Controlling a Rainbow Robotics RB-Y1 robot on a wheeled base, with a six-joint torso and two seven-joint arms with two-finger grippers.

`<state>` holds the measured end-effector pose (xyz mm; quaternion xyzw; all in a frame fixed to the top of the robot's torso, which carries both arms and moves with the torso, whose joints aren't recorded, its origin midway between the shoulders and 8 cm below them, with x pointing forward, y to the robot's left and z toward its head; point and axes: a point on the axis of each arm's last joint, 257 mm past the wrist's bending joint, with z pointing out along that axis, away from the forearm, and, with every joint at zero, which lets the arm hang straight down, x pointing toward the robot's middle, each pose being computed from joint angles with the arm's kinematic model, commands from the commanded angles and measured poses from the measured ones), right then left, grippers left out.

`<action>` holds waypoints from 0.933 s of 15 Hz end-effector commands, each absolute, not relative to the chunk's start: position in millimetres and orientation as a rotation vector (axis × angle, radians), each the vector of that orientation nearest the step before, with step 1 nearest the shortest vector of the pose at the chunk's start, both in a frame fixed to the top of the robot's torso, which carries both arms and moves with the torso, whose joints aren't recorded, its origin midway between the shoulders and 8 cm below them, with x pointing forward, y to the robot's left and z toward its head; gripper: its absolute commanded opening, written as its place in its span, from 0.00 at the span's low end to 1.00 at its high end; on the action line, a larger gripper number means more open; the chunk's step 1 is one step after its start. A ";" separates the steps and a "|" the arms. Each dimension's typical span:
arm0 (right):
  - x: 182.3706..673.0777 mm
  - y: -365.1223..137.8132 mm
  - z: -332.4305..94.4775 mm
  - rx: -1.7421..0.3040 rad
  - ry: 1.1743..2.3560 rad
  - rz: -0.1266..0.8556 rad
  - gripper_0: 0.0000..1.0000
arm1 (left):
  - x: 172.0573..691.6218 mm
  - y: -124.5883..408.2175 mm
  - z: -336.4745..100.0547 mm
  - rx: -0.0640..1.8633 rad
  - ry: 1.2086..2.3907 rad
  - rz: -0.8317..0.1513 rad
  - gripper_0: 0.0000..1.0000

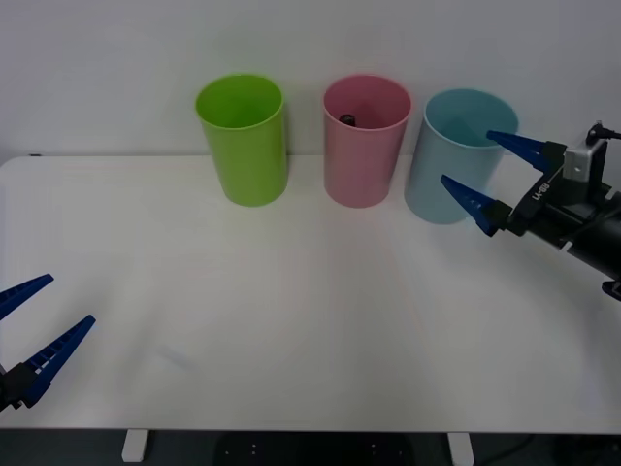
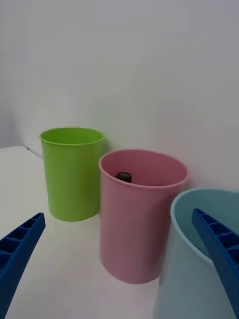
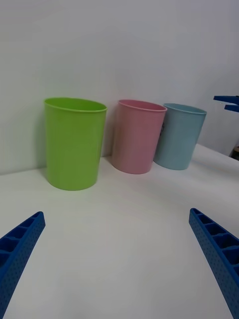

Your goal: Grasp the object on the table and drop it into the matching bin: aluminum can to the light blue bin, PET bottle to the pink bin.

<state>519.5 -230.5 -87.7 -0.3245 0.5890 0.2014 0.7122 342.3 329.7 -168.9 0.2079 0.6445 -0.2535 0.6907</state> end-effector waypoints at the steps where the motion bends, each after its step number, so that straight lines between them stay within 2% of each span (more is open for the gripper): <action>1: 506.0 -253.4 -105.8 -0.735 1.319 0.394 1.00 | 342.3 329.7 -168.9 0.465 1.441 -0.567 1.00; 3: 496.6 -268.7 -120.2 -0.750 1.331 0.345 1.00 | 342.3 329.7 -168.9 0.465 1.441 -0.567 1.00; 6: 480.4 -284.1 -139.0 -0.751 1.363 0.338 1.00 | 342.3 329.7 -168.9 0.465 1.441 -0.567 1.00; 14: 413.1 -302.0 -179.0 -0.785 1.435 0.463 1.00 | 342.3 329.7 -168.9 0.465 1.441 -0.567 1.00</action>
